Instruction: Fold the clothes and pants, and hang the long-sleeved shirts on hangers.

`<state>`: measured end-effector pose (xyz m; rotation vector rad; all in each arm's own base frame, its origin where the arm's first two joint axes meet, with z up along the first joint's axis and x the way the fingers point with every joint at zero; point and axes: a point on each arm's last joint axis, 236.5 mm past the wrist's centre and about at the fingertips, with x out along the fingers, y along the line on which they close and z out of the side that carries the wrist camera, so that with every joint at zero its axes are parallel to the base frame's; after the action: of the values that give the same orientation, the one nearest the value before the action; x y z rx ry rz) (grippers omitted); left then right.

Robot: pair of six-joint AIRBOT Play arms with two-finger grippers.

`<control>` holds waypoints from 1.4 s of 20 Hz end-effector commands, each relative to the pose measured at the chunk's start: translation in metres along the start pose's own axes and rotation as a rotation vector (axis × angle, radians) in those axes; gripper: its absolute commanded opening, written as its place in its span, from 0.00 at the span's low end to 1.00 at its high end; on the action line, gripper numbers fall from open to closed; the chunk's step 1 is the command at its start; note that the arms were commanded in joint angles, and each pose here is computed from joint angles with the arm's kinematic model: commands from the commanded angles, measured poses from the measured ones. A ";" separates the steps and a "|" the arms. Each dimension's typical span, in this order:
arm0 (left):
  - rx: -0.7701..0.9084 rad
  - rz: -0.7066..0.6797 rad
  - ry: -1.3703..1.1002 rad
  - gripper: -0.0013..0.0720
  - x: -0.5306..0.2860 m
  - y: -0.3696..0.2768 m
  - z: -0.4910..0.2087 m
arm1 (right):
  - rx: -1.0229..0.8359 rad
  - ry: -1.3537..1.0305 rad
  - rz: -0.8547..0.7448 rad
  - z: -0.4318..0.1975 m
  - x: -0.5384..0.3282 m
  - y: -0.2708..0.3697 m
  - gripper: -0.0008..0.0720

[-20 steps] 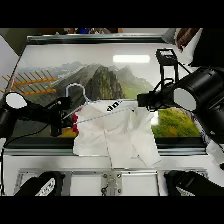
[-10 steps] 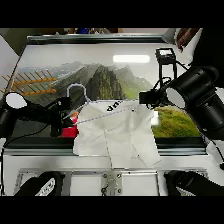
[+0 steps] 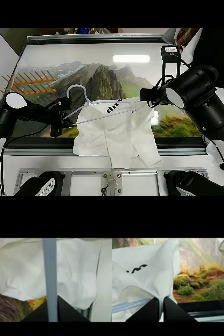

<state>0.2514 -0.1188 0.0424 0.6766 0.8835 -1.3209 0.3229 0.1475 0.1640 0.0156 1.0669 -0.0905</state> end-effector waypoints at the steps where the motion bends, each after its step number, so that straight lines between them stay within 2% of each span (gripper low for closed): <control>1: 0.000 0.002 0.000 0.04 0.000 0.000 0.000 | -0.036 0.047 0.028 -0.014 -0.003 0.009 0.06; 9: 0.001 0.004 0.000 0.04 0.000 0.001 0.000 | -0.100 0.040 0.058 -0.022 -0.021 0.019 0.06; 12: -0.004 -0.004 -0.002 0.04 0.002 0.001 0.000 | -0.112 0.031 0.118 -0.018 -0.034 0.029 0.06; 19: -0.026 -0.097 -0.062 0.04 0.020 0.001 0.005 | -0.134 0.011 0.184 -0.014 -0.040 0.043 0.06; 28: -0.029 -0.101 -0.062 0.04 0.021 0.002 0.004 | -0.144 -0.047 0.403 -0.002 -0.049 0.099 0.06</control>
<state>0.2543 -0.1328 0.0266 0.5722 0.8973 -1.4051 0.3037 0.2290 0.1980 0.0577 1.0252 0.2743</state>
